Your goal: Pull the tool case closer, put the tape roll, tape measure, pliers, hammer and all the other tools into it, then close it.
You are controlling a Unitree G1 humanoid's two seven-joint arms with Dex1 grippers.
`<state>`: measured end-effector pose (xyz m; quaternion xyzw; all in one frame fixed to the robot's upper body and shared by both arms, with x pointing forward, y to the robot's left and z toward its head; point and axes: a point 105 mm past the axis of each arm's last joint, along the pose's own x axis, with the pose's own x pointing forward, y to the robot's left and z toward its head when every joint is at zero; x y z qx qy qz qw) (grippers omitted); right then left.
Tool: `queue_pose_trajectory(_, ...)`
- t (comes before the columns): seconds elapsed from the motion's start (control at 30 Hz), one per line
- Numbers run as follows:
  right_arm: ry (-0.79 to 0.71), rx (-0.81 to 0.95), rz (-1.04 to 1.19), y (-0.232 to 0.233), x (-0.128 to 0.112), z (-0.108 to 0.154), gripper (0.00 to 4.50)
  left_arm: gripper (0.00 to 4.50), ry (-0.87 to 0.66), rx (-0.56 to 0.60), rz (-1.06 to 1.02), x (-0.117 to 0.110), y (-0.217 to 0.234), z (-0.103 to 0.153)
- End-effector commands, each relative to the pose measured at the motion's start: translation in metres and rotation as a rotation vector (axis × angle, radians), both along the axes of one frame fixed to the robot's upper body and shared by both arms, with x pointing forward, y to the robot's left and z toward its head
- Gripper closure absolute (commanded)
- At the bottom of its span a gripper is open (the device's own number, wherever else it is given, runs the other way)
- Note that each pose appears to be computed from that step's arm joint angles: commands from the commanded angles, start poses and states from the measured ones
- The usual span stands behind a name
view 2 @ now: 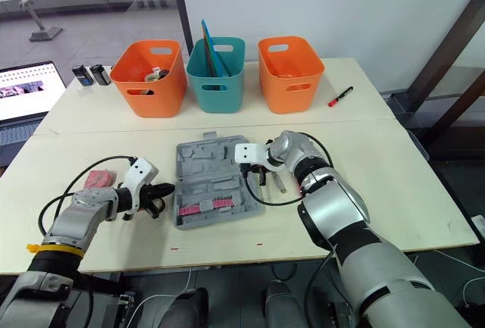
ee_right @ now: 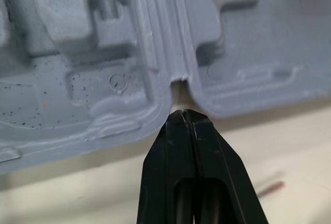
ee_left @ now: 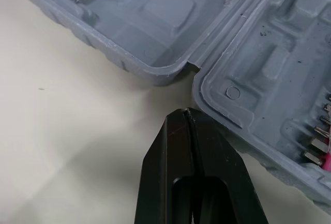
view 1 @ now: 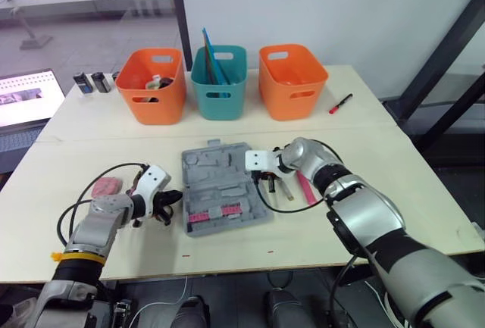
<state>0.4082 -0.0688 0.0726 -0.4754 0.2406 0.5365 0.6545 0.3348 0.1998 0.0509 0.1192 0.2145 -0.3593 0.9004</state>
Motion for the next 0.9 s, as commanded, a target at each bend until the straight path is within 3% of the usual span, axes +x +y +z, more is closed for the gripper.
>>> queue_pose_trajectory(0.03, 0.105, 0.024, 0.044, 0.005, -0.017, -0.019, 4.48, 4.50, -0.028, -0.045, -0.094, -0.008, -0.024, 0.009)
queue_pose_trajectory(0.2, 0.165, 0.071, 0.041, -0.004, -0.024, -0.022, 4.48, 4.50, -0.018, -0.076, -0.069, -0.015, -0.026, 0.007)
queue_pose_trajectory(0.6, 0.241, 0.100, 0.003, -0.022, -0.034, -0.032, 4.48, 4.50, -0.034, -0.003, -0.067, -0.003, -0.013, 0.008)
queue_pose_trajectory(0.9, 0.157, 0.164, -0.046, -0.035, -0.020, -0.008, 4.48, 4.50, 0.014, -0.033, -0.066, -0.003, -0.007, 0.009)
